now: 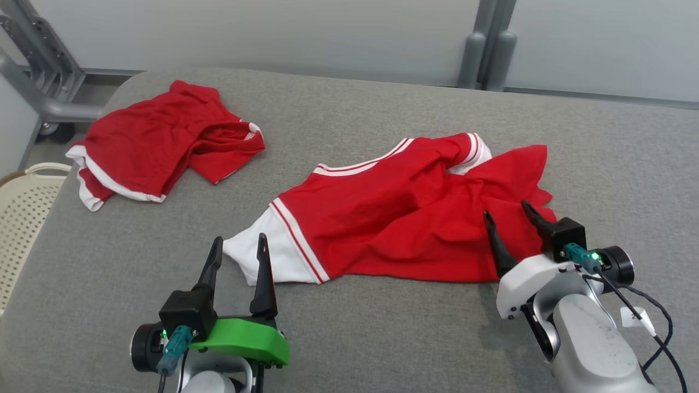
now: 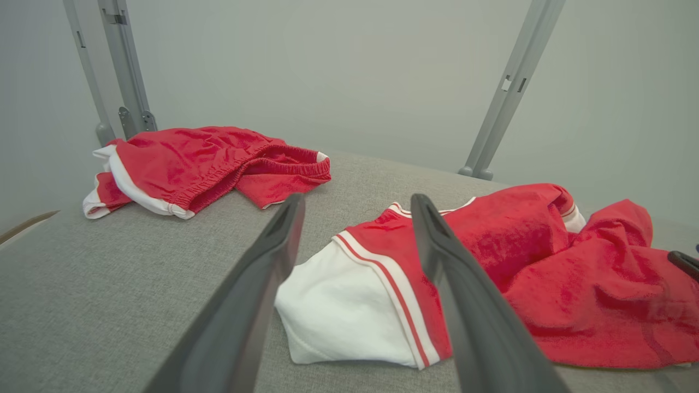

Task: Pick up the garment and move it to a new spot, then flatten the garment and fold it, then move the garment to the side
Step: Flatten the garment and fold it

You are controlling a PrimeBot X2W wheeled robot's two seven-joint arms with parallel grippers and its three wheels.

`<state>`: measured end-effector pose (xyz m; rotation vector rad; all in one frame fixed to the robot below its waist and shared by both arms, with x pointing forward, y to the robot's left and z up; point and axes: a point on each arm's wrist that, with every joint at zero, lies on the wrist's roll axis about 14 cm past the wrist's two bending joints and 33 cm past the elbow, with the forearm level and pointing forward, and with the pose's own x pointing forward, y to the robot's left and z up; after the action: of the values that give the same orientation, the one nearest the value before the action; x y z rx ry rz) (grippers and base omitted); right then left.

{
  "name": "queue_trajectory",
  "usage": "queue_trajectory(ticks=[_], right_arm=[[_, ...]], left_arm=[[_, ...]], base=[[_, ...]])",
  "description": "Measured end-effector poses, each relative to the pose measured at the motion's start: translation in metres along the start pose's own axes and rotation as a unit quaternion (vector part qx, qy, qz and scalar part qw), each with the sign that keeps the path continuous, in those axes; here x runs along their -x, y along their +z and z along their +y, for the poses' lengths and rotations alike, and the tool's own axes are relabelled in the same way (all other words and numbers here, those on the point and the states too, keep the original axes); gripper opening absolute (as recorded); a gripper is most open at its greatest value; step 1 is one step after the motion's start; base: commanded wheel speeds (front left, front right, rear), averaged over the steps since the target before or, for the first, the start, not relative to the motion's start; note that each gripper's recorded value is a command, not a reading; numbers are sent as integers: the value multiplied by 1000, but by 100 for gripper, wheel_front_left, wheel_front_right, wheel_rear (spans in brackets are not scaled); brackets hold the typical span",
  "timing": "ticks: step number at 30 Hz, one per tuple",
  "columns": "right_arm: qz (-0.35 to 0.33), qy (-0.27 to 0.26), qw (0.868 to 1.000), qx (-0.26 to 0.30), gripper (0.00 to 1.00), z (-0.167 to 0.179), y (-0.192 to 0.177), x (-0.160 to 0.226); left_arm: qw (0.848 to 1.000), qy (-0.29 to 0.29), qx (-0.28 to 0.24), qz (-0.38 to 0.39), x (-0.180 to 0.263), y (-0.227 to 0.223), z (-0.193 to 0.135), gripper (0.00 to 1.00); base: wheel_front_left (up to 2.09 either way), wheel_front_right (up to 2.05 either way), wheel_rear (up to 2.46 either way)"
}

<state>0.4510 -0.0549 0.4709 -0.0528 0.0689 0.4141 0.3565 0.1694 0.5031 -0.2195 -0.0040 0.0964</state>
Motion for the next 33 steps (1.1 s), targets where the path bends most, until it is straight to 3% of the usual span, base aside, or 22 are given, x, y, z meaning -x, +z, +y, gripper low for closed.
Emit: queue_trajectory(ticks=[16,17,19,33], right_arm=[[135,52,989,27,100,22,-49,-51],[136,53,989,28,82,22,-50,-53],[136,56,989,32,0,21,-48,-61],[78,36,994,71,0,-12,-3,-95]], left_arm=[[999,48,-17,-6,10,4,34,100],[999,50,-16,-5,10,3,35,100],[998,58,-14,-3,10,1,37,100],[998,59,-8,-3,4,-1,35,100]], base=[[0,0,0],[0,0,0],[0,0,0],[0,0,0]])
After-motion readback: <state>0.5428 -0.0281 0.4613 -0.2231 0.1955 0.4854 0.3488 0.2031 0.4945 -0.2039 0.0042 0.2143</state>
